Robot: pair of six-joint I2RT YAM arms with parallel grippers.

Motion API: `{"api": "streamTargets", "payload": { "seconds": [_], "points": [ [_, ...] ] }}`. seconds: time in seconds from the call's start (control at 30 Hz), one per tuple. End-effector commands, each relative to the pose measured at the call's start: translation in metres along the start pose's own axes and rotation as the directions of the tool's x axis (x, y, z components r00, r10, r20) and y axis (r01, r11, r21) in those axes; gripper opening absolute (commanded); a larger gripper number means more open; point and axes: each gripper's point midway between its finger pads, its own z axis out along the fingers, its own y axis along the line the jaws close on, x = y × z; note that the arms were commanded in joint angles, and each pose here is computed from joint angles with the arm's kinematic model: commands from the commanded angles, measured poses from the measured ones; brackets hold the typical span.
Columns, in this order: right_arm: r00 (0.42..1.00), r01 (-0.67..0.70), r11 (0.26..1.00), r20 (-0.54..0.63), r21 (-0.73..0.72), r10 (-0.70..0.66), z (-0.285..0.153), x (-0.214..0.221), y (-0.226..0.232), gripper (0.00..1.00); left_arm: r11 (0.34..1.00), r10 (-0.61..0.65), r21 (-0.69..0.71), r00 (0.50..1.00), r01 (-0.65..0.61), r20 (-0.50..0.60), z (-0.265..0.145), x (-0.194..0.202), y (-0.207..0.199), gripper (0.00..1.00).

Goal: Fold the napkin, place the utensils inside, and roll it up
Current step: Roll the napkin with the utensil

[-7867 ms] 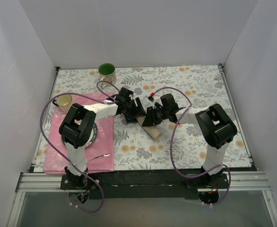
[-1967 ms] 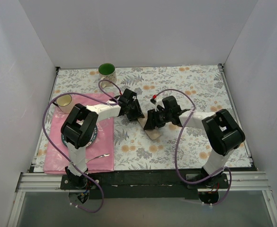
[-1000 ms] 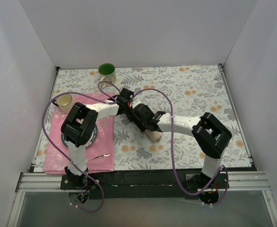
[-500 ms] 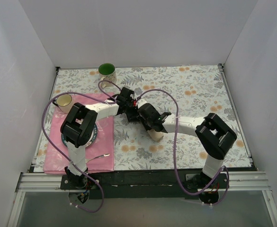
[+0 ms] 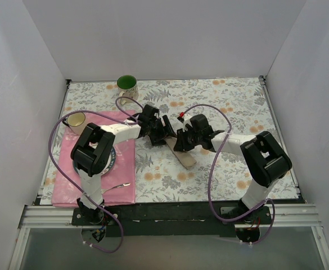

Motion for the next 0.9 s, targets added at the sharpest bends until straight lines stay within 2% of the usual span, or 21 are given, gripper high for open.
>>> {"api": "streamTargets", "payload": {
  "seconds": [0.0, 0.13, 0.37, 0.47, 0.5, 0.67, 0.7, 0.77, 0.8, 0.87],
  "points": [
    [0.990, -0.131, 0.974, -0.075, -0.184, 0.119, 0.001, 0.017, 0.010, 0.30, 0.975, -0.012, -0.222, 0.999, 0.001, -0.050, 0.008, 0.033, 0.047, 0.72],
    [0.977, -0.212, 0.939, -0.078, -0.270, 0.198, 0.001, 0.012, 0.010, 0.30, 0.960, -0.031, -0.280, 0.999, 0.019, -0.036, 0.011, 0.039, 0.058, 0.73],
    [0.932, -0.359, 0.851, -0.099, -0.382, 0.348, -0.004, 0.017, 0.003, 0.32, 0.943, -0.012, -0.333, 1.000, 0.008, -0.010, 0.018, 0.038, 0.066, 0.68],
    [0.930, -0.366, 0.854, -0.113, -0.369, 0.349, -0.004, 0.020, 0.000, 0.37, 0.940, 0.015, -0.342, 1.000, -0.015, -0.003, 0.019, 0.036, 0.070, 0.59],
    [0.932, -0.362, 0.860, -0.112, -0.360, 0.345, -0.003, 0.020, -0.001, 0.39, 0.940, 0.024, -0.339, 1.000, -0.023, -0.002, 0.019, 0.035, 0.070, 0.51],
    [0.955, -0.297, 0.914, -0.103, -0.276, 0.279, -0.009, 0.017, -0.009, 0.50, 0.950, 0.044, -0.310, 0.999, -0.044, -0.008, 0.019, 0.036, 0.066, 0.46],
    [0.958, -0.278, 0.939, -0.127, -0.205, 0.256, -0.011, 0.027, -0.018, 0.53, 0.951, 0.043, -0.306, 0.999, -0.043, -0.008, 0.019, 0.036, 0.066, 0.46],
    [0.982, -0.174, 0.974, -0.103, -0.145, 0.161, -0.017, 0.017, -0.016, 0.60, 0.956, 0.043, -0.290, 0.999, -0.047, -0.020, 0.019, 0.037, 0.063, 0.46],
    [0.985, -0.124, 0.991, -0.128, -0.056, 0.116, -0.020, 0.025, -0.026, 0.62, 0.957, 0.043, -0.285, 0.999, -0.048, -0.024, 0.019, 0.038, 0.062, 0.46],
    [0.993, -0.006, 1.000, -0.121, 0.004, 0.006, -0.027, 0.019, -0.014, 0.68, 0.961, 0.037, -0.271, 0.999, -0.047, -0.039, 0.021, 0.040, 0.059, 0.46]
  ]
}}
